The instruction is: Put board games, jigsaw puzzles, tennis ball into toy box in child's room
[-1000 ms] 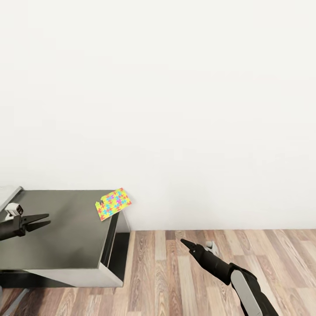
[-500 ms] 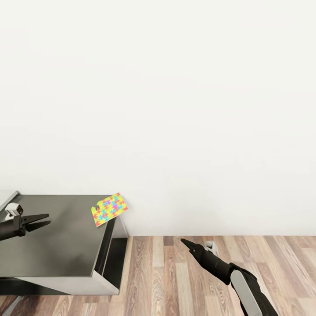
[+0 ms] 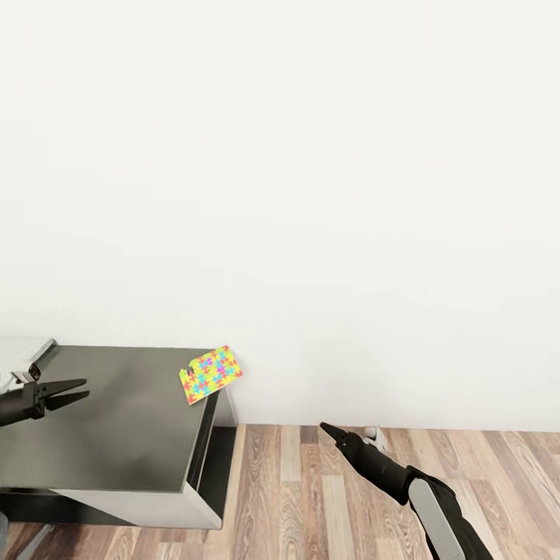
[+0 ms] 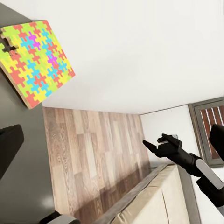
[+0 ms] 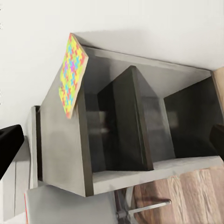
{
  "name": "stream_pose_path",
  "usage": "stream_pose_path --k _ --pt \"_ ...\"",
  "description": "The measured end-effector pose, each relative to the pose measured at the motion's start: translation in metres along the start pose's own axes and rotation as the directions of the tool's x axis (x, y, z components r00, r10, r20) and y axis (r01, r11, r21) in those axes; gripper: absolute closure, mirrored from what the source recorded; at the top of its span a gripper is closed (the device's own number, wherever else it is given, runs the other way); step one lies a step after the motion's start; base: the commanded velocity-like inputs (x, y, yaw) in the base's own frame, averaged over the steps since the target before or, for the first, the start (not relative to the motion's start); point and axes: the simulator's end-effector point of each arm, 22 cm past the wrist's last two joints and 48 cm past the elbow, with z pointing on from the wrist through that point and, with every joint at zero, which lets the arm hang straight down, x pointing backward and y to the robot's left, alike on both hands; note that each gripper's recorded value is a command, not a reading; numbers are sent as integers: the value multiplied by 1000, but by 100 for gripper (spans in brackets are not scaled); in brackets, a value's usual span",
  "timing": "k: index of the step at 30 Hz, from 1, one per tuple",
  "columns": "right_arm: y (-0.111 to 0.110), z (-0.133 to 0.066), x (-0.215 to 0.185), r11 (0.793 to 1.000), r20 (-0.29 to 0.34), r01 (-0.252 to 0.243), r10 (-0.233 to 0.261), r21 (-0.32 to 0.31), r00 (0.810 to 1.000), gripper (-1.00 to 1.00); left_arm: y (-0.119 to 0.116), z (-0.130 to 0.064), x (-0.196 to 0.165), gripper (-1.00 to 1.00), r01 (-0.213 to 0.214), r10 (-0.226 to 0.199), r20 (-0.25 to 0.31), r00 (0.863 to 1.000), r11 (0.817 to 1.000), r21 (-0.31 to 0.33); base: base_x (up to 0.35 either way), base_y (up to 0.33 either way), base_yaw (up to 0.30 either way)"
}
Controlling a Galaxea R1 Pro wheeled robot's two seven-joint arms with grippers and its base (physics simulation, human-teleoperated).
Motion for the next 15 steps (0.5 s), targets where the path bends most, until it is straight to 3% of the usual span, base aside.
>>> stream_pose_path --k 15 --pt "10 -3 -5 1000 11 15 -15 -13 1000 -100 -11 -4 -5 -100 -21 20 12 1000 1000 10 0 2 69"
